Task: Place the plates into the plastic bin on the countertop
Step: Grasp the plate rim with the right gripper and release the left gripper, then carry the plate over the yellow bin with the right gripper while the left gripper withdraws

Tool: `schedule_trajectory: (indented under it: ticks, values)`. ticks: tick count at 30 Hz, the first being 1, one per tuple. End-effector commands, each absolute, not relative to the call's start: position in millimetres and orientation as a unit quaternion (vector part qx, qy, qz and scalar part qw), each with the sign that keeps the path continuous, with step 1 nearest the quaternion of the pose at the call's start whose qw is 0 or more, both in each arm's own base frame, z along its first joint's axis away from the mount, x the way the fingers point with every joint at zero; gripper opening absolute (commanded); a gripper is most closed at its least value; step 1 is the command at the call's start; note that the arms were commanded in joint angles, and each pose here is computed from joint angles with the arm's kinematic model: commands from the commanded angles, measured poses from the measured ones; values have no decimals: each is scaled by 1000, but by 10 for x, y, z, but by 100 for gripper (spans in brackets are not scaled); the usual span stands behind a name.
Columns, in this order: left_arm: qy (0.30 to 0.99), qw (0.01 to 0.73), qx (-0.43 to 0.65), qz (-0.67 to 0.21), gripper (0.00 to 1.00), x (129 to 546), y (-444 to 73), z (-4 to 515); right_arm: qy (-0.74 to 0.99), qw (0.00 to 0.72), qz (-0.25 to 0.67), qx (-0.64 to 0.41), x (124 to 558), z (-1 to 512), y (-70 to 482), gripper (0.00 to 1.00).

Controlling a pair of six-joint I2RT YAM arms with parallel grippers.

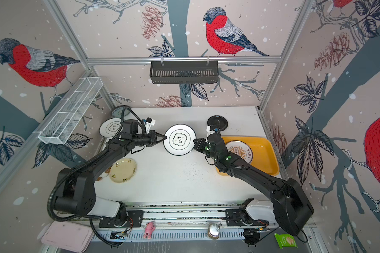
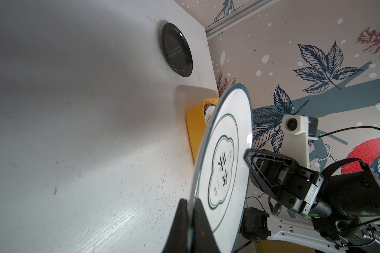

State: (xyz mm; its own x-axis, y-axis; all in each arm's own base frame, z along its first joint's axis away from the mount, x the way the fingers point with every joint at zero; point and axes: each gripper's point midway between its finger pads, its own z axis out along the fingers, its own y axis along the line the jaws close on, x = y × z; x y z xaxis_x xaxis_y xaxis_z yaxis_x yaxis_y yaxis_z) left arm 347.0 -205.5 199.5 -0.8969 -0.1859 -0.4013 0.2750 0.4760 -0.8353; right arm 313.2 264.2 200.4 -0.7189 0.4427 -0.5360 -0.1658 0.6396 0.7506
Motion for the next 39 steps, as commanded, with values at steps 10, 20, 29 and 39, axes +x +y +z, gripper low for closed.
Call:
schedule_trajectory:
  ticks: [10, 20, 29, 39]
  values:
    - [819, 244, 55, -516, 96, 3496, -2079, 2132, 833, 375, 395, 97, 3131, 2041, 2506, 2]
    - [794, 248, 92, -548, 96, 3380, -2188, 2291, 826, 402, 362, 161, 3058, 2064, 1945, 2]
    - [776, 222, 177, -563, 96, 3026, -2638, 2335, 809, 434, 318, 237, 2922, 2055, 1198, 1]
    - [774, 148, 243, -565, 96, 2597, -3113, 2087, 791, 457, 273, 301, 2701, 2029, 585, 2]
